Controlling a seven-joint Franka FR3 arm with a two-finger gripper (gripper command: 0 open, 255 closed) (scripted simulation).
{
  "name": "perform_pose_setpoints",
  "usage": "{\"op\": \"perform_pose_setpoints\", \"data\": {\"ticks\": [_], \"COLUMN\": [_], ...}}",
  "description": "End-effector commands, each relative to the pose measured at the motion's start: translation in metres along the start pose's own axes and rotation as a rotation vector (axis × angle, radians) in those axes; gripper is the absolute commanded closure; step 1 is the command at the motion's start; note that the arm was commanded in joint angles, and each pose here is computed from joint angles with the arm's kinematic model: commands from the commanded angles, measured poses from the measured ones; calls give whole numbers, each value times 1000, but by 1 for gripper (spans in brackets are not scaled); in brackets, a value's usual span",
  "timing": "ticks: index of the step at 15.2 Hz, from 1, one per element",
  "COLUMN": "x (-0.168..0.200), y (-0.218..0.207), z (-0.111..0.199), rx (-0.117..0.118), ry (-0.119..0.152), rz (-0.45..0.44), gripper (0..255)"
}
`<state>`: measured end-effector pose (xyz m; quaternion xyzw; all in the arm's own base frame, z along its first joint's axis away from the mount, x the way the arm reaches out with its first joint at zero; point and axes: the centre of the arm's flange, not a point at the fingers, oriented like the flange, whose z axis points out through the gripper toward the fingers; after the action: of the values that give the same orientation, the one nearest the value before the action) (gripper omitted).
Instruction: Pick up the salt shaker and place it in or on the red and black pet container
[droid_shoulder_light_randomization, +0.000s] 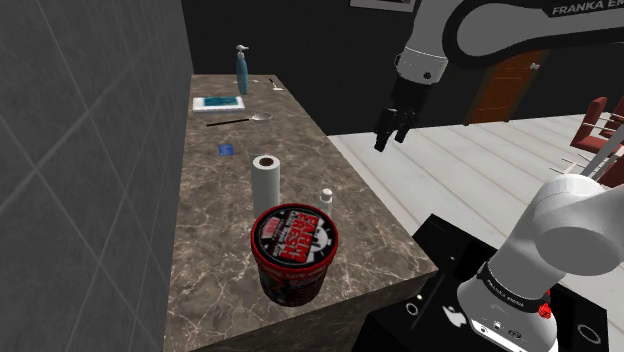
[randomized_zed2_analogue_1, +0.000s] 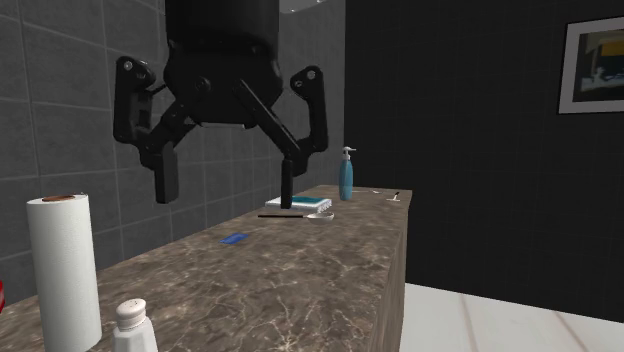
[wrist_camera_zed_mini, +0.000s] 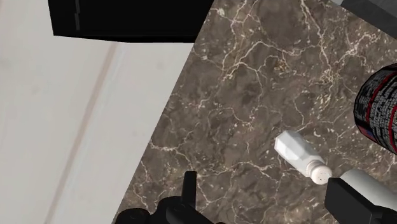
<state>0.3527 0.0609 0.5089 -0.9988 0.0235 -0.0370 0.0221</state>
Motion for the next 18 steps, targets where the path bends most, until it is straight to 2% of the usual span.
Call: {"op": "perform_pose_setpoints", "data": {"ticks": [1,12,18], "x": [8,54,58], "y": [-16,-113,-119], "z": [19,112,143], "rx": [4,20,21], "ry": [8,38,39], "rz": [1,1,1], "gripper": [0,0,0]}}
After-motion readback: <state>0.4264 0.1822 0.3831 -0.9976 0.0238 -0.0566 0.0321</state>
